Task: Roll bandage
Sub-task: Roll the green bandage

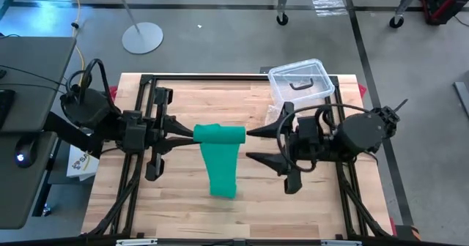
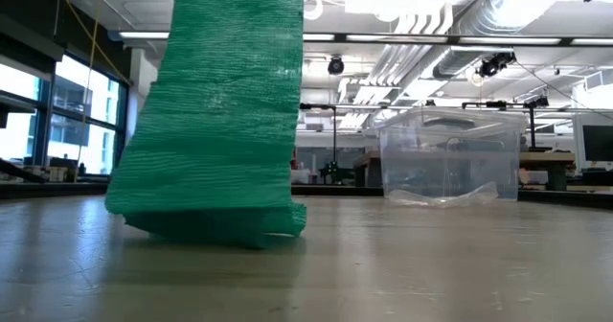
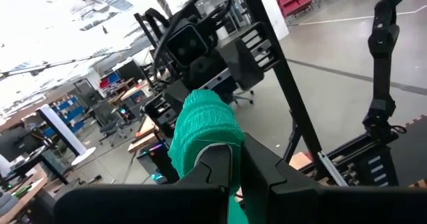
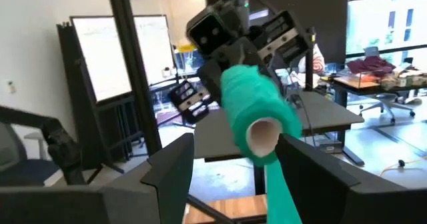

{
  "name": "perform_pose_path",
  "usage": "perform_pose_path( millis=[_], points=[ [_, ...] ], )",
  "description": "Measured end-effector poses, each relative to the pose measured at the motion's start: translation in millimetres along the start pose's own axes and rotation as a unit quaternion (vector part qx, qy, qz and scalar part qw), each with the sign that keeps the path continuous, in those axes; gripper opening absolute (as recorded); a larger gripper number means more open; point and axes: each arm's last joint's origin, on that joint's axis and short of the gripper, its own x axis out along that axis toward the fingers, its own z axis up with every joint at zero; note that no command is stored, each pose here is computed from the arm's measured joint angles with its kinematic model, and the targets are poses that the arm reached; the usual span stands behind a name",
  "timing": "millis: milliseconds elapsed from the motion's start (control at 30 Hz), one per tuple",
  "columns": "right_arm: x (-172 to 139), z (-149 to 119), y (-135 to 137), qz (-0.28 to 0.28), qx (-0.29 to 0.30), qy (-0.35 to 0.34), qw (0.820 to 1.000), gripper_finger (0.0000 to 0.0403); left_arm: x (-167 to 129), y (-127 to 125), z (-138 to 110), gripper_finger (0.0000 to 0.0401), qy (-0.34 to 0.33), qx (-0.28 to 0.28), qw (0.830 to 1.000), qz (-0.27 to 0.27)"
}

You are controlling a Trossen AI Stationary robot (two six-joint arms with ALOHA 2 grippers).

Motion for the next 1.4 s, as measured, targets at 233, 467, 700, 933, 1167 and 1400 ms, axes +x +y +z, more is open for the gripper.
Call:
perform_pose_path(
  millis=[233,467,700,933,1167,1400],
  points=[
    [7.6,1.6,-6.1,0.062,0.026,-0.003,0.998,0.0211,0.5,-1.5,0.9,0.0008,-0.009,-0.006,1.0,-0.015],
    [8.6,1.2,-6.8,0.074,0.031,0.0,0.997,0.0211,1.2,-1.8,0.6,0.0009,-0.007,-0.005,1.0,-0.012],
    [-1.7,2.9,-3.7,0.031,0.01,0.003,0.999,0.0211,2.4,-1.5,-1.0,0.0009,0.007,-0.002,1.0,0.006],
    [-9.3,4.3,4.7,0.026,0.001,-0.002,1.0,0.0211,3.0,-1.5,-1.9,0.0009,0.014,-0.001,1.0,0.014],
    [-6.5,3.8,-0.2,-0.008,0.004,-0.003,1.0,0.0211,2.8,-1.7,-1.8,0.0009,0.013,-0.001,1.0,0.011],
    [0.3,0.4,-1.2,0.007,0.002,0.001,1.0,0.0211,2.7,-1.7,-1.6,0.0009,0.012,-0.001,1.0,0.01]
  ],
)
